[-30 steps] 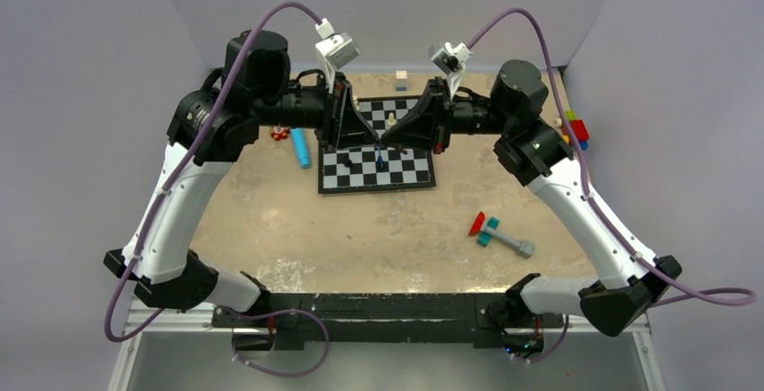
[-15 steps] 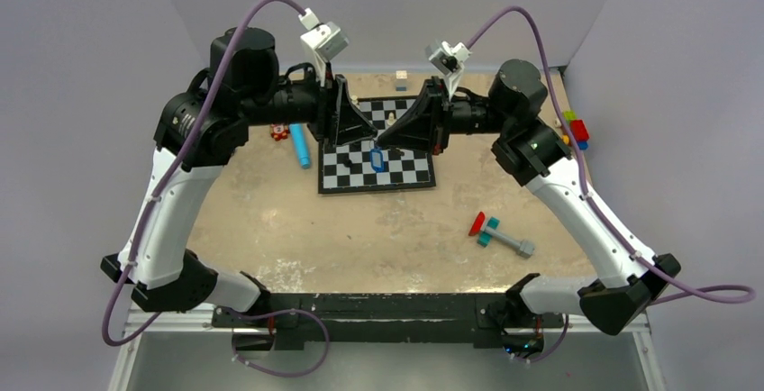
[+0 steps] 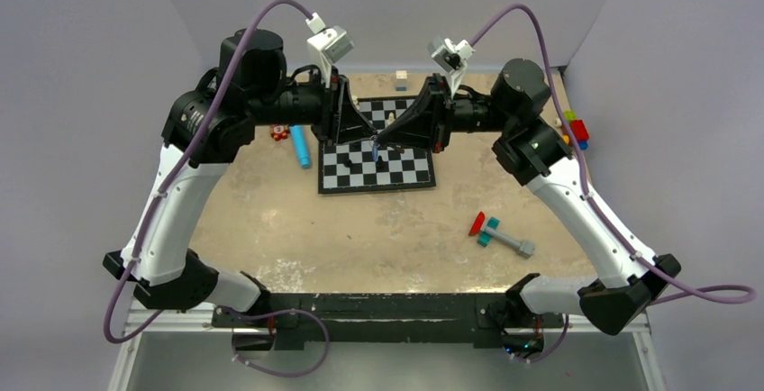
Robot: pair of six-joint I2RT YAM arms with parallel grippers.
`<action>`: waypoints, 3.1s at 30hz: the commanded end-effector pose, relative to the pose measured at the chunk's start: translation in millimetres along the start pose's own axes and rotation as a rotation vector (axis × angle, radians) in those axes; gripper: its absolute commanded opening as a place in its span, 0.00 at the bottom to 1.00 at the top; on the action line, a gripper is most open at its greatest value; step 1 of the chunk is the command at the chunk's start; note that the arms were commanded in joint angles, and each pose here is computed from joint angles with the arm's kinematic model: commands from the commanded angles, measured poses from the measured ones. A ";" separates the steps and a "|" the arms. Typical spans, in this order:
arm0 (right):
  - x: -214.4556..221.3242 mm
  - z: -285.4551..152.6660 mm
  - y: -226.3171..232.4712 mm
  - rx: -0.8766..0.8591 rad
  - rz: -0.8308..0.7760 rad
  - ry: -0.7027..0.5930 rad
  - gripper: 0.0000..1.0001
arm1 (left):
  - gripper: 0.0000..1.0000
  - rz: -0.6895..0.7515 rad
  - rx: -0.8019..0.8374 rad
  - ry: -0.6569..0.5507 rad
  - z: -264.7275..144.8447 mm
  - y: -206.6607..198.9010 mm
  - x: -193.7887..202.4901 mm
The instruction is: Remove the keys from the keyring
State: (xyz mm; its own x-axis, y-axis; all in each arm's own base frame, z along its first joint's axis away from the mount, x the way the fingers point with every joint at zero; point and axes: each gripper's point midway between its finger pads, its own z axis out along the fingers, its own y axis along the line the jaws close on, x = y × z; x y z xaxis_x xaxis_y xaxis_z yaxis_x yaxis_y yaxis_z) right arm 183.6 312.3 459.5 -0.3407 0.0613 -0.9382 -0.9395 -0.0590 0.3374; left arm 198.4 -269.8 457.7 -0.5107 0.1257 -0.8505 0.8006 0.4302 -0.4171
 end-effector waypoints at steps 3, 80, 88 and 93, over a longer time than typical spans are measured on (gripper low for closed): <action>-28.3 -2.5 23.4 -0.042 -0.098 -0.054 0.00 | 0.26 -0.028 0.030 0.012 -5.0 -7.6 6.1; -16.5 2.1 21.9 -0.065 -0.064 -0.012 0.00 | 0.38 -0.022 0.096 -0.082 -15.0 -23.9 -17.6; -18.2 1.4 22.8 -0.060 -0.072 -0.019 0.00 | 0.24 -0.032 0.118 -0.100 -15.0 -28.3 -22.9; -20.1 0.8 23.9 -0.058 -0.076 -0.026 0.00 | 0.20 -0.038 0.125 -0.082 -13.4 -27.7 -18.6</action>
State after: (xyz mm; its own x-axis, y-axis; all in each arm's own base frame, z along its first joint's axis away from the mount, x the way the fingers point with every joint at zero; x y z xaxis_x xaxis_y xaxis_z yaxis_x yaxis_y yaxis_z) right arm 180.4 313.8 466.8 -0.3284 0.0601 -0.9426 -0.9428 -0.0809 0.3233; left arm 184.8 -272.8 474.9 -0.5509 0.0647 -0.8321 0.7942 0.3469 -0.4989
